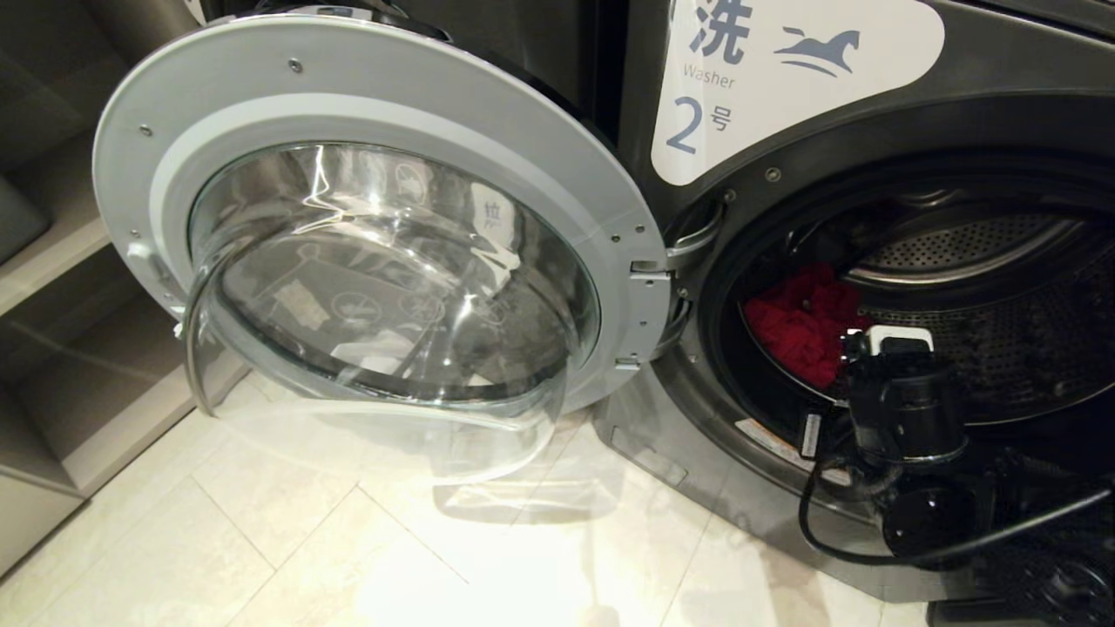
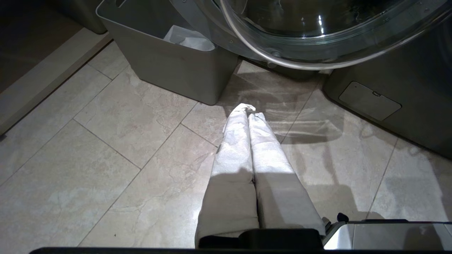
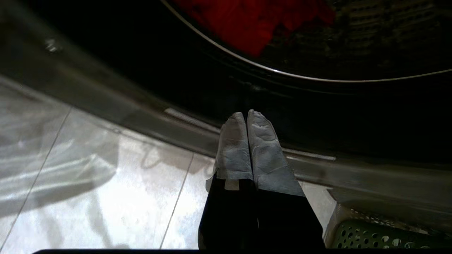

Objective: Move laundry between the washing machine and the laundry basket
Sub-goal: Pick a cloth and place it into the basket

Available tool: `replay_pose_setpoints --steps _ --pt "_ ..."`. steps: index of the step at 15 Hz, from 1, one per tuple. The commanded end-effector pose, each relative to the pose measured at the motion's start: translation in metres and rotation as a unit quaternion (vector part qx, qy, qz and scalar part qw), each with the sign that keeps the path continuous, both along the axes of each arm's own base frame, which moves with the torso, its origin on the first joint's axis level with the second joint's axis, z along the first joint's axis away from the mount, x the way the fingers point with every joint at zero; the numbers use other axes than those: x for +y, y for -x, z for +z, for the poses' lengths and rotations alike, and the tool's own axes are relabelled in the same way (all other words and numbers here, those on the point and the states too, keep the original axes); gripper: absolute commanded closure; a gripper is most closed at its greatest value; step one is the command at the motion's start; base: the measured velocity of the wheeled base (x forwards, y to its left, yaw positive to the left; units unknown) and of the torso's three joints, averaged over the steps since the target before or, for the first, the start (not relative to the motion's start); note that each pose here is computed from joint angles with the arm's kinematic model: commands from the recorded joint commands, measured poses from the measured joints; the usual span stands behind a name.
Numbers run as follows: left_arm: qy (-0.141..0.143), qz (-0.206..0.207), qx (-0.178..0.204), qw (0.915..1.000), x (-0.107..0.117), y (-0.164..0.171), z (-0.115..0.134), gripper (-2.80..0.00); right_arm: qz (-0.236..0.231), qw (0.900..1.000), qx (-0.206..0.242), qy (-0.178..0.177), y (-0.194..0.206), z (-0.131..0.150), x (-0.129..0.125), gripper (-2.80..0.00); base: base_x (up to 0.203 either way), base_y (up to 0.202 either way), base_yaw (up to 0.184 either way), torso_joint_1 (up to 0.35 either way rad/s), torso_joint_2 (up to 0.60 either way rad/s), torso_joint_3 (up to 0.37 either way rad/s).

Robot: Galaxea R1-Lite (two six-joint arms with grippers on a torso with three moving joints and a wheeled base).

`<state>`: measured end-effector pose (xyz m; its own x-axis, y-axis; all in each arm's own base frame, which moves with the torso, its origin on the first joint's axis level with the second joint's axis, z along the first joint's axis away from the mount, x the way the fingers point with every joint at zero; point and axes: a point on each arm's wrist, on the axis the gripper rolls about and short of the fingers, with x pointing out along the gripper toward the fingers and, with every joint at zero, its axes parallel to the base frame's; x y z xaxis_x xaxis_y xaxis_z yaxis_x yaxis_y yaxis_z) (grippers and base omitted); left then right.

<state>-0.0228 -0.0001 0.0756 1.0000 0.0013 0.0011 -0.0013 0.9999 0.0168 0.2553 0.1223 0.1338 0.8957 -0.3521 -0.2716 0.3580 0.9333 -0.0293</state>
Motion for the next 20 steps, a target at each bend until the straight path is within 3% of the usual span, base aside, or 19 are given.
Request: replay_pose_setpoints --steps 1,6,12,16,20 --pt "0.0 0.0 0.0 1.0 0.0 0.0 0.0 0.0 -0.027 1.0 0.015 0.006 -0.021 -0.015 -0.008 0.0 0.0 0.0 0.0 0.0 0.0 0.0" --pt "0.0 0.0 0.0 1.0 0.0 0.0 0.0 0.0 -0.064 0.998 0.007 -0.021 -0.076 -0.031 -0.024 0.0 0.0 0.0 0.0 0.0 0.0 0.0" --pt "0.0 0.0 0.0 1.0 0.0 0.0 0.0 0.0 -0.102 0.992 -0.047 -0.065 -0.139 -0.016 -0.03 0.0 0.0 0.0 0.0 0.0 0.0 0.0" --pt "0.0 0.0 0.0 1.0 0.0 0.0 0.0 0.0 -0.171 0.981 -0.005 -0.096 -0.165 -0.015 -0.065 0.0 0.0 0.0 0.0 0.0 0.0 0.0" --pt "0.0 0.0 0.0 1.0 0.0 0.0 0.0 0.0 -0.218 0.962 0.038 -0.162 -0.178 -0.007 -0.087 0.0 0.0 0.0 0.0 0.0 0.0 0.0"
